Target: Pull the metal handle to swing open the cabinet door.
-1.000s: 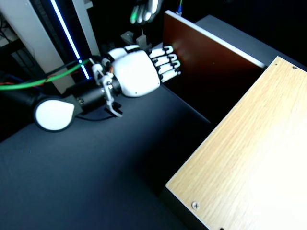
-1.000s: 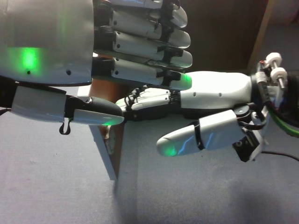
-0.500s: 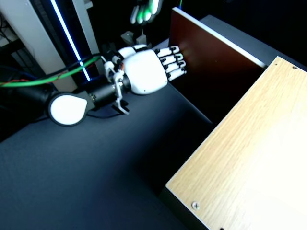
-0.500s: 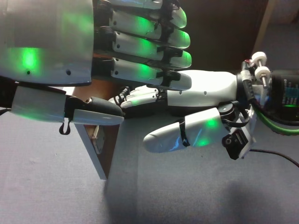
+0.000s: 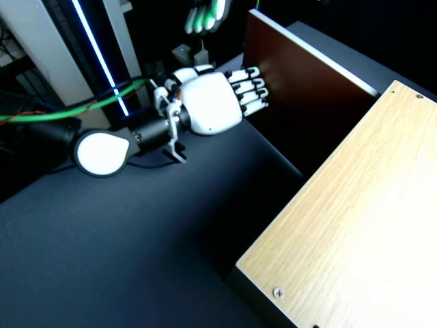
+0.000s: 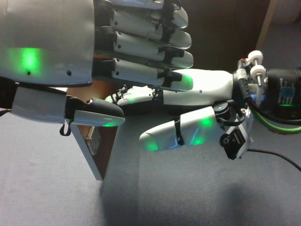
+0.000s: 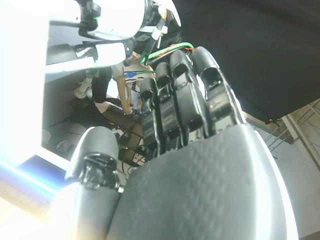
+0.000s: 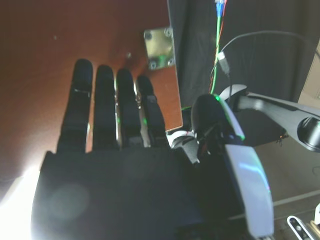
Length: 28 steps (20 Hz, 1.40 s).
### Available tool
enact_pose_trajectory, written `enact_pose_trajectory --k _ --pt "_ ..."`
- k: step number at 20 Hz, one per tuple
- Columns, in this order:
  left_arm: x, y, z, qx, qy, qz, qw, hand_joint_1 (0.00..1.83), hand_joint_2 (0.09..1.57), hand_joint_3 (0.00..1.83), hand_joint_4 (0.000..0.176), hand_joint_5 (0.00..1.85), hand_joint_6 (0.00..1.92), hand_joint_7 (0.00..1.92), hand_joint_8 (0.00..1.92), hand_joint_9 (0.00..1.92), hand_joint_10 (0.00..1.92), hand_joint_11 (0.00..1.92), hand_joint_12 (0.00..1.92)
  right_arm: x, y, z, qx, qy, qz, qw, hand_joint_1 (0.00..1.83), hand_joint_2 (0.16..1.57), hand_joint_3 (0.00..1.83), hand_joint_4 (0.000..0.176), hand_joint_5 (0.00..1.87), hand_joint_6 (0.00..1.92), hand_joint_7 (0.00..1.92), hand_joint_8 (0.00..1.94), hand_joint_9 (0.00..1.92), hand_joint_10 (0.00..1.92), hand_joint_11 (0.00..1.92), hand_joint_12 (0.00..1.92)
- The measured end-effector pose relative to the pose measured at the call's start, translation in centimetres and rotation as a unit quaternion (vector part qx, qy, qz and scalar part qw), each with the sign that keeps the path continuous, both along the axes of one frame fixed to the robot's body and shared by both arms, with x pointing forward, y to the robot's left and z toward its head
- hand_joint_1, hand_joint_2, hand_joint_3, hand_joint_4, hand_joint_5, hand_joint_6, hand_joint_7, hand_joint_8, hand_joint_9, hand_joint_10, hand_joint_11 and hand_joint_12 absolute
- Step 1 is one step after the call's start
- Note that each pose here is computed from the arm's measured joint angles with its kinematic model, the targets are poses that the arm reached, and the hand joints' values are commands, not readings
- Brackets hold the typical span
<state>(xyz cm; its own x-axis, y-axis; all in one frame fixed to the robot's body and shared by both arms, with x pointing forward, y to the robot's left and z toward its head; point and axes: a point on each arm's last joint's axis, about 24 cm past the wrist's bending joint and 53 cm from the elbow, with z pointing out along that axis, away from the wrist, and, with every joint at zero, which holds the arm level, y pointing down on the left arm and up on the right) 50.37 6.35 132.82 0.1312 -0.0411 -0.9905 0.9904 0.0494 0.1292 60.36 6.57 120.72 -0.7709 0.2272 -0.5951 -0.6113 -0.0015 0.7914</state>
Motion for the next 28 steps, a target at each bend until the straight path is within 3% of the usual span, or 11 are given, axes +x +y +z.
enact_pose_trajectory --k 7,10,18,23,28 --pt "0.0 0.0 0.0 0.000 0.000 0.000 1.0000 0.00 1.57 0.03 0.000 0.40 0.00 0.41 0.00 0.38 0.00 0.04 0.73 1.5 -0.9 -0.2 -0.007 -0.004 -0.018 0.9998 0.00 1.55 0.00 0.000 0.15 0.00 0.18 0.00 0.18 0.00 0.00 0.62" --pt "0.0 0.0 0.0 0.000 0.000 0.000 1.0000 0.00 1.57 0.03 0.000 0.41 0.00 0.41 0.00 0.38 0.00 0.04 0.73 2.3 -1.9 -0.3 -0.024 -0.027 -0.026 0.9990 0.00 1.55 0.00 0.000 0.14 0.00 0.17 0.00 0.18 0.00 0.00 0.62" --pt "0.0 0.0 0.0 0.000 0.000 0.000 1.0000 0.00 1.57 0.03 0.000 0.41 0.00 0.41 0.00 0.38 0.00 0.05 0.73 4.5 -5.6 1.7 -0.012 -0.041 -0.059 0.9973 0.00 1.56 0.00 0.000 0.15 0.00 0.18 0.00 0.18 0.00 0.00 0.62" --pt "0.0 0.0 0.0 0.000 0.000 0.000 1.0000 0.00 1.57 0.03 0.000 0.41 0.00 0.42 0.00 0.39 0.00 0.06 0.74 3.3 -7.6 4.4 0.034 -0.057 -0.035 0.9972 0.00 1.56 0.01 0.000 0.15 0.00 0.18 0.00 0.18 0.00 0.00 0.62" --pt "0.0 0.0 0.0 0.000 0.000 0.000 1.0000 0.00 1.57 0.02 0.000 0.41 0.00 0.42 0.00 0.39 0.00 0.07 0.74 0.6 -9.7 6.7 0.066 -0.082 0.004 0.9945 0.00 1.57 0.00 0.000 0.15 0.00 0.17 0.00 0.18 0.00 0.00 0.60"
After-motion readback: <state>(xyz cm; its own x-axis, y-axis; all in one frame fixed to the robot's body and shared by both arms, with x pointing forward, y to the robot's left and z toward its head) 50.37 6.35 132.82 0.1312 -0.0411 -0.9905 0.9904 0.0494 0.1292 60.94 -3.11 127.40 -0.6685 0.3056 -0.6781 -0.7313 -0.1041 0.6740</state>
